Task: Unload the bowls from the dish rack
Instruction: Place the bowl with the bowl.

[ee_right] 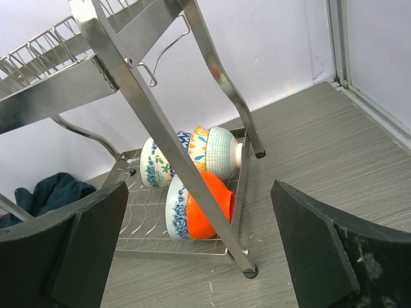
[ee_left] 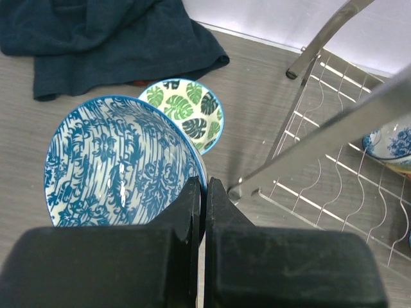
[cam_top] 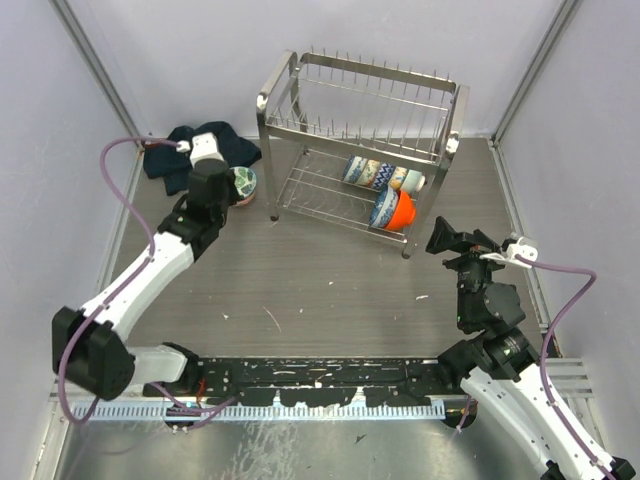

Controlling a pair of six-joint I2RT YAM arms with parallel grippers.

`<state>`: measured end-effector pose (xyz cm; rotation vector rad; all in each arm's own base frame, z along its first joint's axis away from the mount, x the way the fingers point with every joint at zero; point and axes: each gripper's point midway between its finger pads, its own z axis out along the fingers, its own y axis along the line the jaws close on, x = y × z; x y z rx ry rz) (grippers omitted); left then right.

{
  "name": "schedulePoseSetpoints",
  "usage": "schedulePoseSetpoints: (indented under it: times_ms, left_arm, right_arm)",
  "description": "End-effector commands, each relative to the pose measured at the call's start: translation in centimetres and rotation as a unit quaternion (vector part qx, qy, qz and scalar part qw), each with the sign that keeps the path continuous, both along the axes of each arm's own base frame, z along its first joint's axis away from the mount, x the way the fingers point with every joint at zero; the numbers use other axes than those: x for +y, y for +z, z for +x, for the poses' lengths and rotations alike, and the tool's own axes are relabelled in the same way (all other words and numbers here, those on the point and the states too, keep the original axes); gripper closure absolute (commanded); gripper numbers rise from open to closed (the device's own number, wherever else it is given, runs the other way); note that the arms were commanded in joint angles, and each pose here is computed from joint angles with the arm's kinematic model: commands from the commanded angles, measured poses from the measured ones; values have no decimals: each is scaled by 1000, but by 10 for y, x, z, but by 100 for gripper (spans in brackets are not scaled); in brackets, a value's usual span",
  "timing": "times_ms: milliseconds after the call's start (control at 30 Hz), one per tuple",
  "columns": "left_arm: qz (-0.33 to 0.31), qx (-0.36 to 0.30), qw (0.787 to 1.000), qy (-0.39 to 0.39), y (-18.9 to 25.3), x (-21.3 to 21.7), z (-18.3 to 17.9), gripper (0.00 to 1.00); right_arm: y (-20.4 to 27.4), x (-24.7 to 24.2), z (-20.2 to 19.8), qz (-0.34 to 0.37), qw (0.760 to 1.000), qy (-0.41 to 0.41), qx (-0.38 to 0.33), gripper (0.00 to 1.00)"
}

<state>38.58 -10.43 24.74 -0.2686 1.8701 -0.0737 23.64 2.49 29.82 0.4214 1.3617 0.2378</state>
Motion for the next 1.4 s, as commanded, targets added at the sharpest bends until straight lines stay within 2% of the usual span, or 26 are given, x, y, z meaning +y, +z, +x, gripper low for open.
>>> schedulePoseSetpoints:
  times_ms: [0,367,733,1367]
  left_arm:
    - [-20,-25,999,-22,28,-8,36,100]
    - [-39,2,999,-15,6,2,100,100]
    - [-11,40,999,-15,-21,-2,148,100]
    - [-7,109,993,-33,-73,-13,165,100]
  right_arm:
    - [19,-1,-4,17,999,3,-29,0]
    - [20,-3,-5,18,999,0,-31,0]
    - [18,-5,-5,16,999,-6,-28,0]
    - [13,-3,1,8,1000,-12,-19,0]
